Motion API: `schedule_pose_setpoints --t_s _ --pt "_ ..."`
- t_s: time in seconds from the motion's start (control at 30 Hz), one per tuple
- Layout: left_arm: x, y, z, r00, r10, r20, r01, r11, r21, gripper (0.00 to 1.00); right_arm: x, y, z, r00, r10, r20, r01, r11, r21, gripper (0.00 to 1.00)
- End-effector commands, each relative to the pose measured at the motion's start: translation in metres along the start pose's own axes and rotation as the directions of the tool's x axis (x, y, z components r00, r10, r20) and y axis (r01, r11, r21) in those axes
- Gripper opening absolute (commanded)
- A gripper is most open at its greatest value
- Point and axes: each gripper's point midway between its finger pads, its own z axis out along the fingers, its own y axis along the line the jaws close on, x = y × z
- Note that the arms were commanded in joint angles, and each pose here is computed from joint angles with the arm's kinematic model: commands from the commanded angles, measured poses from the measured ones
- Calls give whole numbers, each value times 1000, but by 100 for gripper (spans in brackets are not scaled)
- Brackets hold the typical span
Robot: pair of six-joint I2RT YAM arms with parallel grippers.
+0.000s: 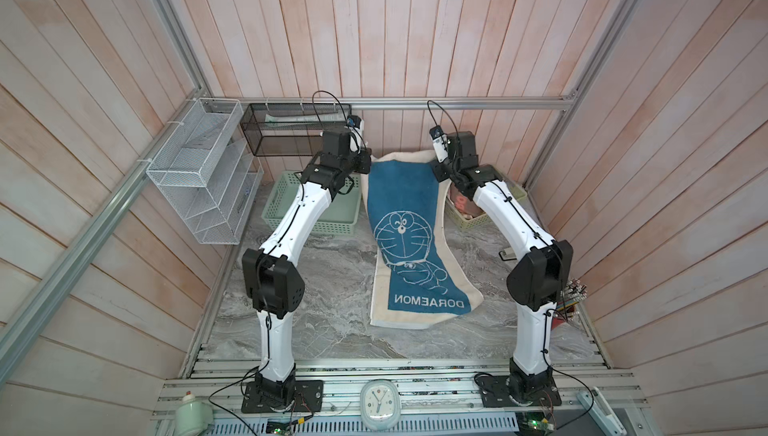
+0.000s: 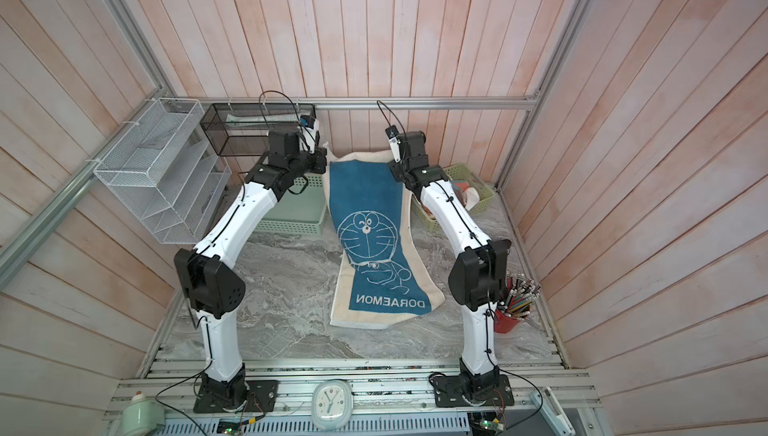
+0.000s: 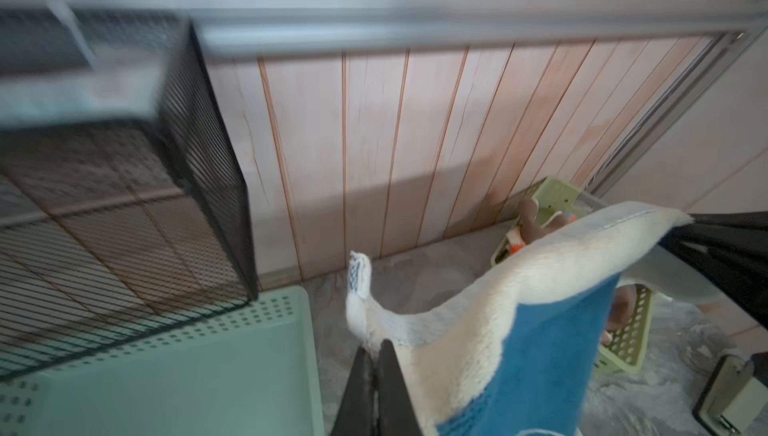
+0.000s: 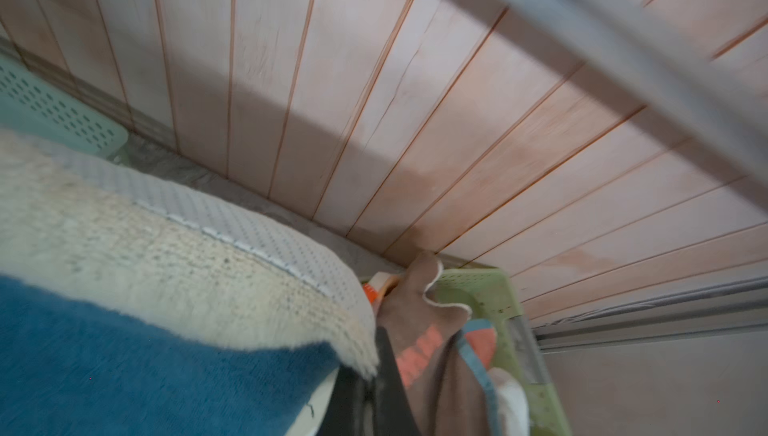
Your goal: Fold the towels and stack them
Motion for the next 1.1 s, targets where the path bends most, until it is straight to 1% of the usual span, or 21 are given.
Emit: schedule_pose_setpoints --t_s 0.0,0.1,0.2,0.33,0.47,0.67,0.83,0.97,1.0,1.07 --pt "50 -19 30 995 -49 -82 54 997 63 0 21 29 1 995 98 -32 -101 990 -100 0" --pt "101 -17 54 984 -70 -164 78 996 42 0 59 53 6 992 101 -73 -110 985 -133 0" --pt "139 -5 70 971 -77 -226 78 997 -5 0 97 77 5 988 103 -117 -122 979 -165 0" --pt "172 18 83 955 -97 -282 83 995 -59 0 141 109 4 974 117 -194 -163 956 -245 0" --pt "186 46 91 946 -108 -305 76 990 -116 0 170 145 7 958 112 -263 -199 920 -336 0" --pt "188 76 96 944 -83 -320 27 984 -175 0 180 185 16 949 118 -293 -239 876 -420 0" --pt "185 96 98 943 -63 -326 1 982 -187 0 188 201 30 939 134 -318 -272 854 -443 0" --pt "166 85 89 951 -66 -302 23 990 -143 0 189 202 33 932 138 -336 -284 853 -437 0" --pt "159 80 82 955 -72 -289 35 991 -128 0 184 198 29 933 138 -333 -279 860 -426 0" --pt "133 67 61 969 -66 -237 44 994 -100 0 166 185 17 945 142 -295 -256 883 -395 0"
